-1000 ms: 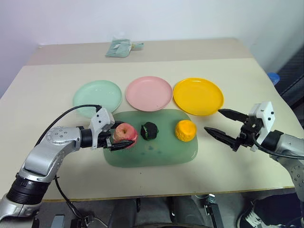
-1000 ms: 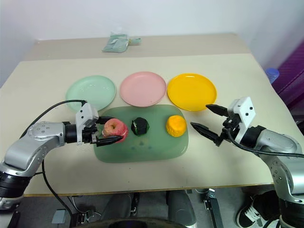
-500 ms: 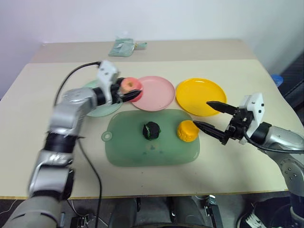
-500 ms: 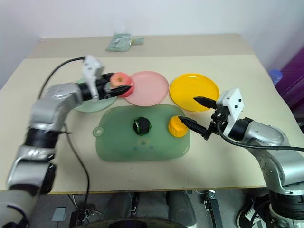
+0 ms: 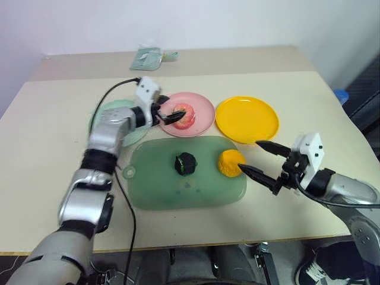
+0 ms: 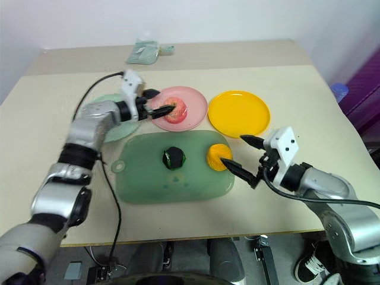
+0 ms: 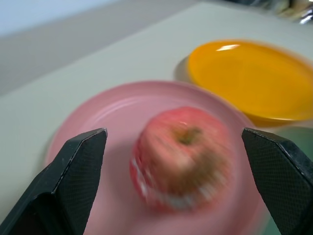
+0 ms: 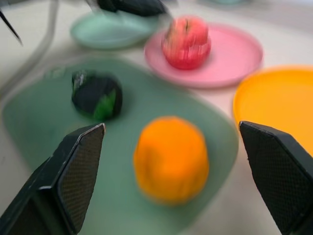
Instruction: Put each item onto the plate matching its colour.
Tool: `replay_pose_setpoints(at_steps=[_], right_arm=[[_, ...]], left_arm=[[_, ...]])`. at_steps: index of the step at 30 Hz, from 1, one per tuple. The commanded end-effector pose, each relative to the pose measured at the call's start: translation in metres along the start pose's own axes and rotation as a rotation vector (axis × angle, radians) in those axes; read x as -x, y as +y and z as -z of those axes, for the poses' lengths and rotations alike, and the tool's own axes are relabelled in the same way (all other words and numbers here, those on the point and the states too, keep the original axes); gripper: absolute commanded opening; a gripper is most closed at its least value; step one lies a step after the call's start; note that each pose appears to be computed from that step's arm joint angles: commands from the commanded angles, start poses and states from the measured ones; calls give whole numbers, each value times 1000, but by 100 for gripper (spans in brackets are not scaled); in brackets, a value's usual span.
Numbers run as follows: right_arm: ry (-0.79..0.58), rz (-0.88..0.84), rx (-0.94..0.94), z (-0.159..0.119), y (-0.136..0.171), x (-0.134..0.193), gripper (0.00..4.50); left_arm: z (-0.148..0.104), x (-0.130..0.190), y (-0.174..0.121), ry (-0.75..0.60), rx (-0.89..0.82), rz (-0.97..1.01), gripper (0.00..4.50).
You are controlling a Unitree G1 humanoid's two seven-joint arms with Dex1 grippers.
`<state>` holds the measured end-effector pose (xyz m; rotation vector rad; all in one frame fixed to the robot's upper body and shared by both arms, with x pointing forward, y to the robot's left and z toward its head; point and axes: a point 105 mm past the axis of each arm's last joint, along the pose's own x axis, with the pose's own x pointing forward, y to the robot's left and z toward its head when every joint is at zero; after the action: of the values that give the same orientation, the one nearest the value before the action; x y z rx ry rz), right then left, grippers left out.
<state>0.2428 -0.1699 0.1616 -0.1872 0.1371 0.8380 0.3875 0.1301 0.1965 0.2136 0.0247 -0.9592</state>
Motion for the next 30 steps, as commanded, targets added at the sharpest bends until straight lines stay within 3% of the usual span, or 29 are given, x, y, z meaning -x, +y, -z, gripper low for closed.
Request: replay_pose_setpoints(at_steps=[1, 7, 11, 14, 15, 16, 19, 22, 24, 26, 30], right_arm=[[7, -64, 54, -6, 12, 4, 450], [6, -80, 63, -7, 9, 0, 450], [-14, -79, 66, -11, 8, -3, 450], [-18, -66, 69, -12, 7, -2, 450], [-21, -57, 69, -13, 6, -1, 450], [-24, -49, 68, -14, 5, 0, 450], [-27, -32, 71, -16, 4, 3, 450], [-28, -25, 73, -16, 4, 6, 450], [-27, -29, 81, -17, 4, 7, 450], [-28, -46, 86, -18, 5, 5, 450], [-22, -110, 100, -17, 14, -4, 450]], left_arm=[[-7, 12, -52, 37, -87, 255, 446], [29, 1, -110, 177, -167, 447, 446], [54, -13, -113, 296, -229, 432, 446], [53, -16, -114, 283, -193, 424, 365], [50, -17, -113, 262, -183, 415, 314], [40, -16, -107, 217, -156, 386, 271], [17, -6, -79, 108, -73, 248, 271], [11, 9, -41, 72, -33, 45, 271], [15, 39, 14, 85, 18, -259, 271], [26, 63, 48, 125, 60, -460, 271], [45, 74, 66, 188, 83, -558, 271]])
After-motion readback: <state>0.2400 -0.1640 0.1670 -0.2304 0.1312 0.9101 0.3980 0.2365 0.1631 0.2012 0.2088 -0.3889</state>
